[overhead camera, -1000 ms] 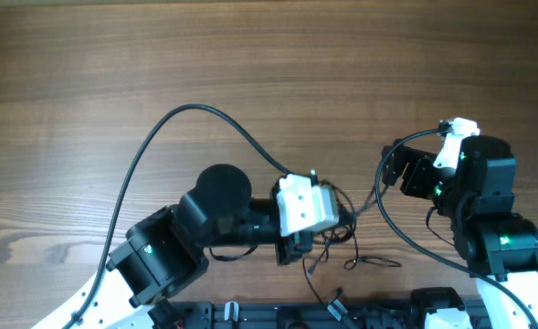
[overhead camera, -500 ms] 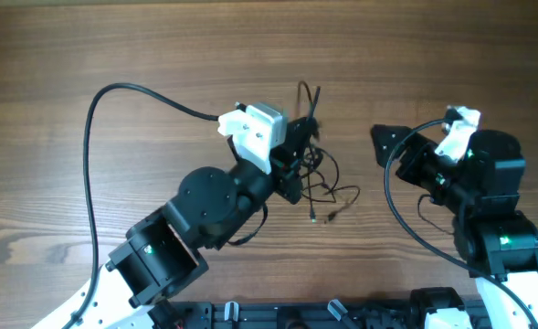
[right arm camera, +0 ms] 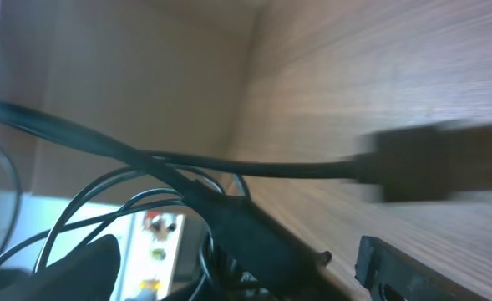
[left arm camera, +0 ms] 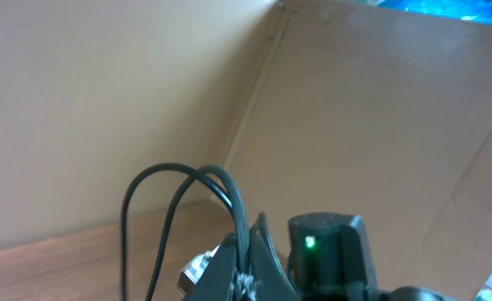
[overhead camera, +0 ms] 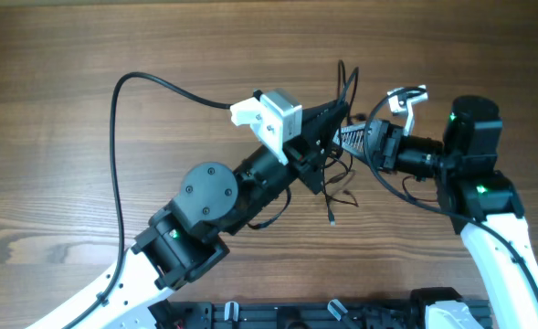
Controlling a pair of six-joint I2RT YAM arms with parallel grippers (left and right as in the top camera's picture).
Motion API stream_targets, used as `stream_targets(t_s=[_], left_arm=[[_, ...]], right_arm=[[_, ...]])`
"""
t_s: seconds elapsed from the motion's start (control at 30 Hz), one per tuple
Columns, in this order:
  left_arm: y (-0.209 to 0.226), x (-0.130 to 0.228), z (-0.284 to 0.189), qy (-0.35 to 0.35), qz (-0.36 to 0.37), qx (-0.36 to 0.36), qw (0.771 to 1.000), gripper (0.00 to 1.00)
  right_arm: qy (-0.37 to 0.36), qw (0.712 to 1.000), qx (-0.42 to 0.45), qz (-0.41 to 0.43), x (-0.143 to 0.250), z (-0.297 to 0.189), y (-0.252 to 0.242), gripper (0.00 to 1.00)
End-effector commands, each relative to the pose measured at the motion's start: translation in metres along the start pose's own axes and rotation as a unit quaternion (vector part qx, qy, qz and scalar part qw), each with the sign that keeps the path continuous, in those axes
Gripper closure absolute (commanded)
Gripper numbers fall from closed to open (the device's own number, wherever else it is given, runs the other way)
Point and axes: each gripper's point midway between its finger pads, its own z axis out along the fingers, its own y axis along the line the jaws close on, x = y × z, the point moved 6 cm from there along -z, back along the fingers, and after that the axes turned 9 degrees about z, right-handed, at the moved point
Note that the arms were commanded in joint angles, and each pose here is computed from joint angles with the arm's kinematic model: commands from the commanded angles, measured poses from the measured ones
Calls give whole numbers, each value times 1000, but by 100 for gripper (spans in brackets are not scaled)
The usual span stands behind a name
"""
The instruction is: Untangle cables
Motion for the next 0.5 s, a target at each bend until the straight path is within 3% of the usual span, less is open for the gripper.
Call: stream_targets(t_s=[0.0,0.1,0.23,0.3,0.47], left_arm=[[-2,2,7,-6,12,9,1000,96],[-3,3,12,-14,11,12,1000,96],[-3,1,15,-25,10,15,1000,96],[-12,3,14,-17,12,55,998,96],[-17,5,16,-14,12,76,997,96]], right_arm=[[64,996,-59,-6,5,2,11,10],[79,994,-77,-17,7,1,16,13],[85,993,-82,-19,8,1,17,29],[86,993,-83,-20,9,0,18,38],[97,990,-98,-31,10,-1,22,53]])
